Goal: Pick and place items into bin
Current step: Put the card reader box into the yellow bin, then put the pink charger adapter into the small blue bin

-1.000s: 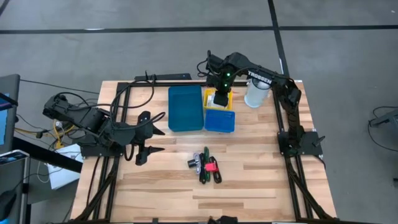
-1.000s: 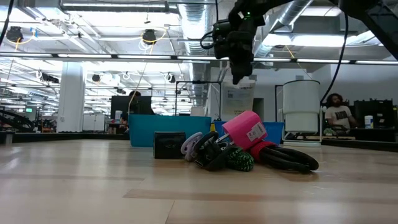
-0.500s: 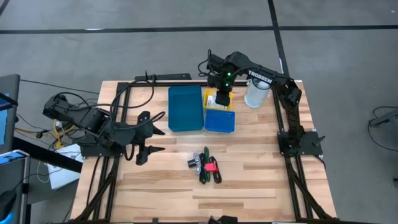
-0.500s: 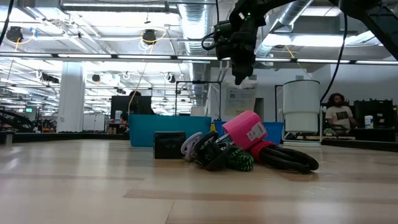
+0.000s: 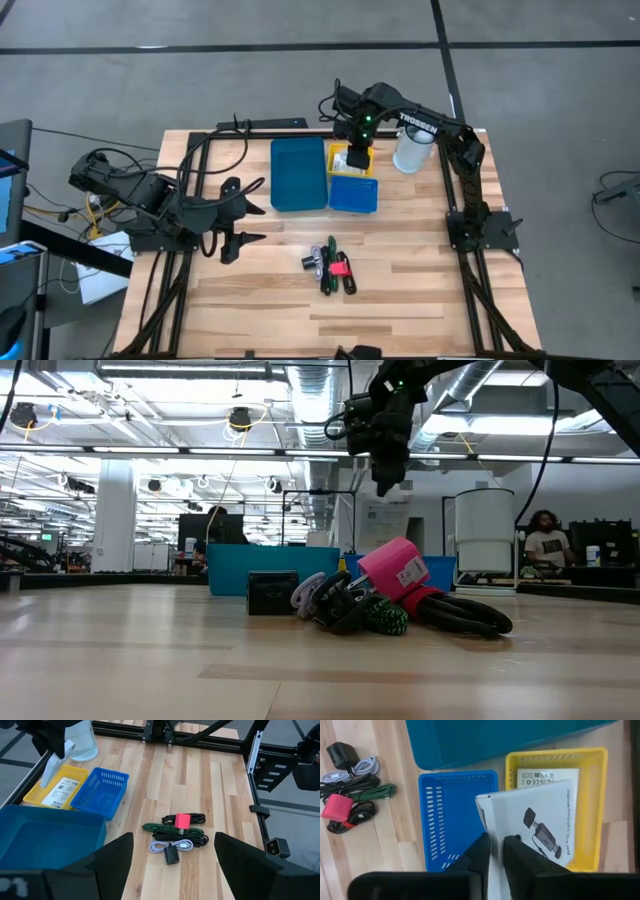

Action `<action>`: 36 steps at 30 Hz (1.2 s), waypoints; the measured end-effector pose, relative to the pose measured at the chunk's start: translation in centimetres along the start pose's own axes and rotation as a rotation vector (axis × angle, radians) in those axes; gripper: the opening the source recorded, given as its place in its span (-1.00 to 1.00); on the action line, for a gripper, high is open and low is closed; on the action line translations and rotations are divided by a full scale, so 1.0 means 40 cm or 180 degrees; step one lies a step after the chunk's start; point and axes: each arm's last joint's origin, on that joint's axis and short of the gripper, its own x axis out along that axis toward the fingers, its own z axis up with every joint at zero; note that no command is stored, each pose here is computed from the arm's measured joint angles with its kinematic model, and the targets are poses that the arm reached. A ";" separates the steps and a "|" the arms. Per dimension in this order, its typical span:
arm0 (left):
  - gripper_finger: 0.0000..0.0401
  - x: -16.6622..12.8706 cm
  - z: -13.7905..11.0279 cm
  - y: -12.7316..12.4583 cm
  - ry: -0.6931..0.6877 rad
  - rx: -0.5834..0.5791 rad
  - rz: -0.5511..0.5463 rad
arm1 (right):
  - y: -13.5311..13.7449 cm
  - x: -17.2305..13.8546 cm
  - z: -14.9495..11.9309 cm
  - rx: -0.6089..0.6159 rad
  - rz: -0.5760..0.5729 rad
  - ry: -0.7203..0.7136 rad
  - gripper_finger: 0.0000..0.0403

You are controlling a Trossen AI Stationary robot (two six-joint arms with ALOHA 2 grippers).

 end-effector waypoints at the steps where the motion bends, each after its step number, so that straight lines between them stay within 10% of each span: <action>1: 0.34 0.000 0.000 0.000 0.0000 -0.0001 0.0000 | -0.001 0.000 0.001 -0.0004 -0.0011 -0.0012 -0.77; 25: 0.34 0.000 0.000 0.000 -0.0002 -0.0094 0.0001 | -0.010 -0.001 0.009 0.0058 -0.0221 -0.0076 -0.70; 36: 0.34 0.000 0.000 0.000 -0.0002 -0.0095 -0.0001 | -0.011 -0.001 0.012 0.0071 -0.0250 -0.0112 -0.34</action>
